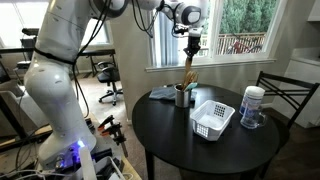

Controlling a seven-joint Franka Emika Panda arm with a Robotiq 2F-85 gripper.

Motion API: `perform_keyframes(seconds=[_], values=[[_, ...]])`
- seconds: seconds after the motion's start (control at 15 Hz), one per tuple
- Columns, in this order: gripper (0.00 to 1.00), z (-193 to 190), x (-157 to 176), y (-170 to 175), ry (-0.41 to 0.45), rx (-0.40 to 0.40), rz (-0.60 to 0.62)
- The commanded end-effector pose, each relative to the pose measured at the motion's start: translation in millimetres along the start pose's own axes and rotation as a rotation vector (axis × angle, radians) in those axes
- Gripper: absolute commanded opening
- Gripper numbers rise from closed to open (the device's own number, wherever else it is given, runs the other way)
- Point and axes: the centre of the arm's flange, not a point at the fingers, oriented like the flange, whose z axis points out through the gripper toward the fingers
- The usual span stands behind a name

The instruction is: Pick up the wooden spatula and put it in the white basket

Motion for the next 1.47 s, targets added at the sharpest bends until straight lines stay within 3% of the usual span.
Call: perform_keyframes(seconds=[0.0, 0.27, 0.67, 0.93, 1.4], values=[[0.05, -17.6, -3.8, 23.7, -0.031, -0.01, -0.06], [0.05, -29.6, -9.4, 32.9, -0.017, -0.032, -0.171], [0.05, -30.9, -15.2, 41.1, 0.045, -0.2, -0.211], [0.05, -8.3, 3.2, 33.5, 0.089, -0.337, -0.145], [0.05, 10.7, 46.3, 17.3, 0.26, -0.433, -0.034]])
